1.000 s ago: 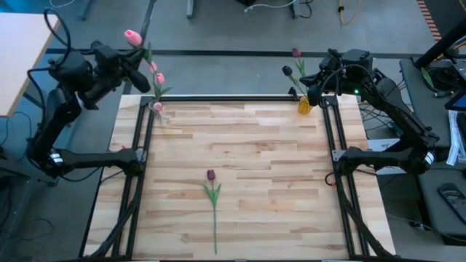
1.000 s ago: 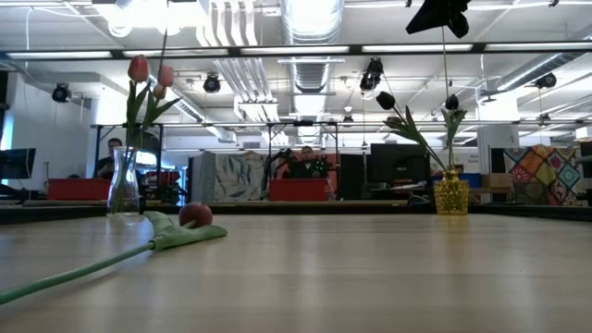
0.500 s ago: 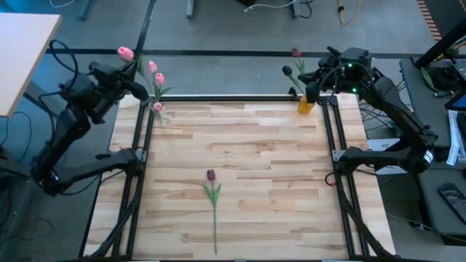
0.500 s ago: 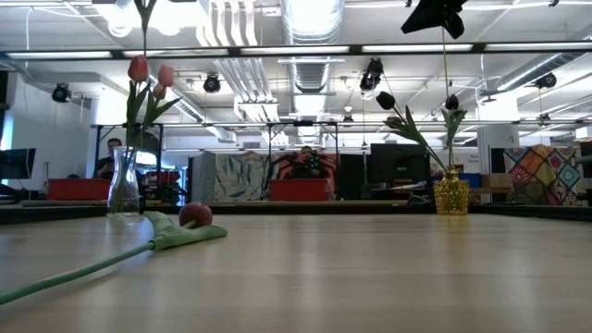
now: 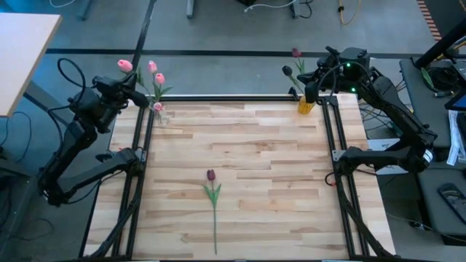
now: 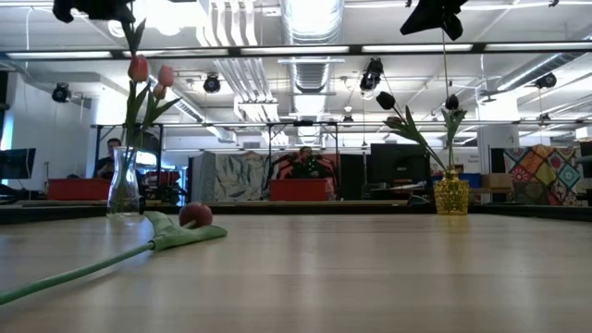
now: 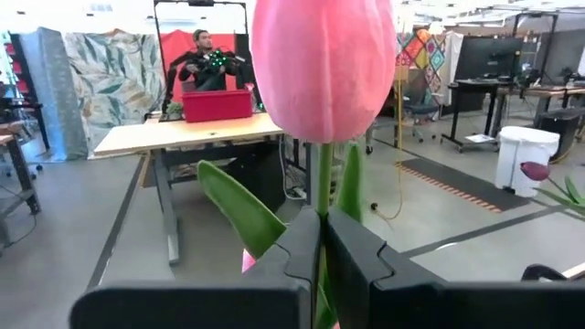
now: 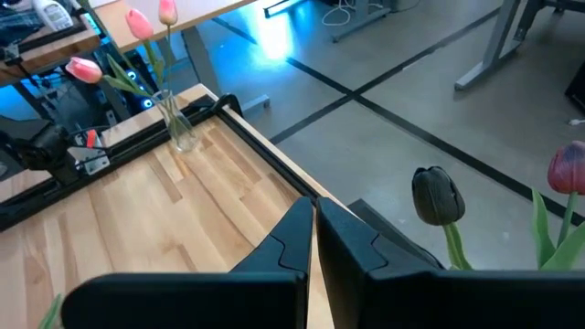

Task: Sort flowers into vase by color
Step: Put the pink flower into the transparent vase

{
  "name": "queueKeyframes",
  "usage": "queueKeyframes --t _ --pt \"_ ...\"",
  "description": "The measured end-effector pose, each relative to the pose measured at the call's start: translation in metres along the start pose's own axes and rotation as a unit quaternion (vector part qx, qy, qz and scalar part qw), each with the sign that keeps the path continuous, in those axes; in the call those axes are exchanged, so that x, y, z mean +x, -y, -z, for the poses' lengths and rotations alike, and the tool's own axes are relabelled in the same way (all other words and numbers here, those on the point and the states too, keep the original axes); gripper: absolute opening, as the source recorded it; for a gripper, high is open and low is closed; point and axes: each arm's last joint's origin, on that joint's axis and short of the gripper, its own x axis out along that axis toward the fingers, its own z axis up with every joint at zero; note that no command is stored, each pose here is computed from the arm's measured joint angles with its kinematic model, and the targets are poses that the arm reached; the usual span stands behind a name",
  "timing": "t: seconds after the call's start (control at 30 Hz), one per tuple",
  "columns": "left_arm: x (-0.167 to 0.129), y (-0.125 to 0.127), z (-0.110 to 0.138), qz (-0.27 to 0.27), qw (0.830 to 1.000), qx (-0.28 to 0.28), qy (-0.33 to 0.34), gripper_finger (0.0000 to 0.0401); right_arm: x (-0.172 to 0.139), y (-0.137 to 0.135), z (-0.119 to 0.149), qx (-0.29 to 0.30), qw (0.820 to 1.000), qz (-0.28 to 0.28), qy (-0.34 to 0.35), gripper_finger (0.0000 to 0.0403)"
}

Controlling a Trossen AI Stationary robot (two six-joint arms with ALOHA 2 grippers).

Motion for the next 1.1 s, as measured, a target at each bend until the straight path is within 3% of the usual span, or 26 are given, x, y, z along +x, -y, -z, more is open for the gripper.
queueKeyframes --t 0.7,0.83,1.1 --pt "0.005 -0.001 0.064 -0.072 0.997 0.003 -0.034 0.0 0.0 0.0 0.0 0.005 1.0 0.0 0.0 0.0013" --pt "0.007 0.0 0.078 -0.077 0.994 0.019 -0.069 0.0001 0.0 0.0 0.0 0.005 1.0 0.002 0.0 0.0013" --pt "0.007 0.0 0.078 -0.075 0.991 0.035 -0.104 0.0047 0.0 0.0 0.0 0.009 1.0 0.004 0.0 0.0013"
